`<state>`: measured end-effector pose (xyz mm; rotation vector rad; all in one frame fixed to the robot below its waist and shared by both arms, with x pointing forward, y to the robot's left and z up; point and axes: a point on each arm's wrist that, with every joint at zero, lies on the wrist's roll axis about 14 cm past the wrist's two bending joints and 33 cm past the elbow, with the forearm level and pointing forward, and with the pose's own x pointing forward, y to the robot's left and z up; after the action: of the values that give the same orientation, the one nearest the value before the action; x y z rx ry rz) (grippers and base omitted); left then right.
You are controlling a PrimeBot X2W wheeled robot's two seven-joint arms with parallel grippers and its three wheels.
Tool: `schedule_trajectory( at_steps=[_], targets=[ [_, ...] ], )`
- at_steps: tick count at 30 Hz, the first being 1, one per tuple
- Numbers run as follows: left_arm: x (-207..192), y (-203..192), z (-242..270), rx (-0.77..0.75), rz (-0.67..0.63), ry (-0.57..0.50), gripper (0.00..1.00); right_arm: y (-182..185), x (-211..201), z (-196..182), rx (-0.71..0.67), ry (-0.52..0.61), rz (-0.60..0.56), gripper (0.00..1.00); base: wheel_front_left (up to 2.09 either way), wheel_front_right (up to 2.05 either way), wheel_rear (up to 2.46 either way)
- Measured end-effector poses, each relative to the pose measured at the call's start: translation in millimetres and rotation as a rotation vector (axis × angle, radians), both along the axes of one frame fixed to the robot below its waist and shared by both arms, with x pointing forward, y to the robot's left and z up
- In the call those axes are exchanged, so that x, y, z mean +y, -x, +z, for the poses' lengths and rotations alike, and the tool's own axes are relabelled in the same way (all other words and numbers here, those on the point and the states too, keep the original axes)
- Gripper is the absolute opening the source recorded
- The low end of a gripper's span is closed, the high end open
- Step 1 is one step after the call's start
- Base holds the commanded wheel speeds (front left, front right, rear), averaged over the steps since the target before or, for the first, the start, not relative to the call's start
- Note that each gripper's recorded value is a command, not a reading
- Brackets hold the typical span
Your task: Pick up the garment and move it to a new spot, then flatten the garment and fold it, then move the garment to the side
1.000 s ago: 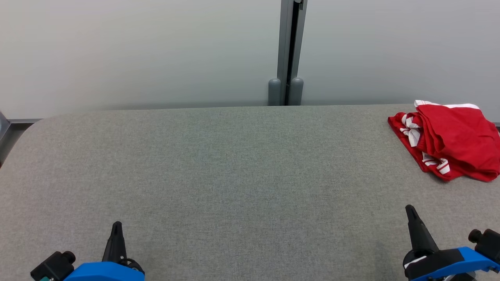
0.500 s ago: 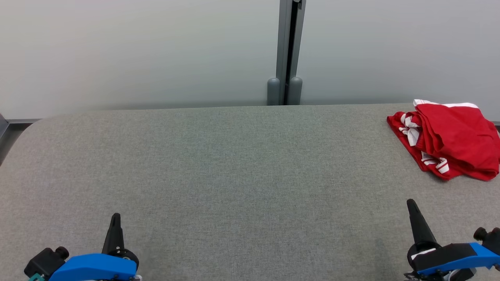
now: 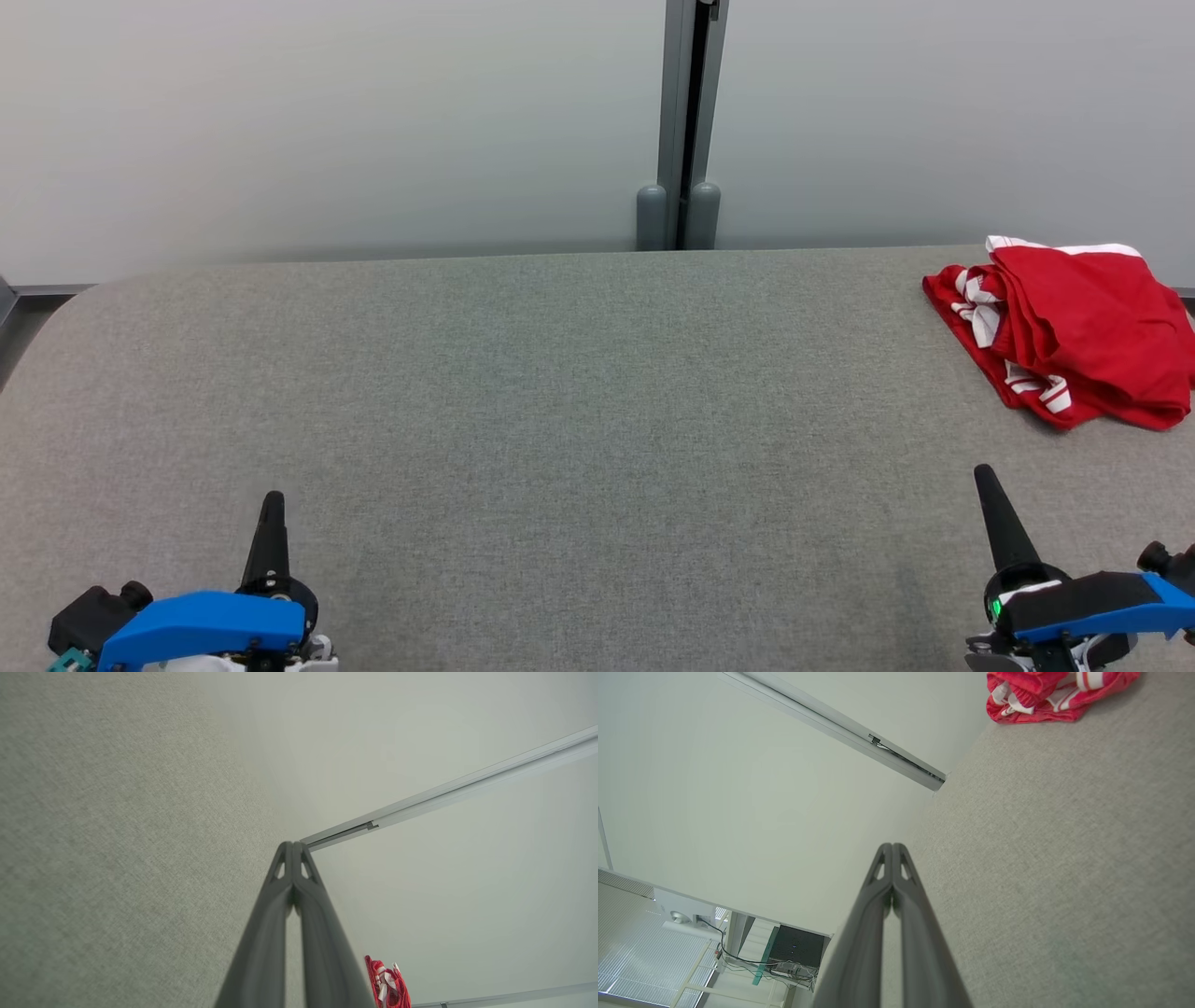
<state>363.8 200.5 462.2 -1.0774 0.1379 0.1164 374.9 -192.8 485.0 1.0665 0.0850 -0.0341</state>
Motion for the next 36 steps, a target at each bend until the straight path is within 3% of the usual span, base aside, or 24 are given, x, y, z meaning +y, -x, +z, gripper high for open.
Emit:
schedule_trajectory(
  at_steps=[36],
  targets=[
    [-1,-16,26,-0.098,0.020,0.325,0.00,-8,-3,11,-0.041,-0.333,-0.026,0.00,0.00,0.00,0.00]
  ],
)
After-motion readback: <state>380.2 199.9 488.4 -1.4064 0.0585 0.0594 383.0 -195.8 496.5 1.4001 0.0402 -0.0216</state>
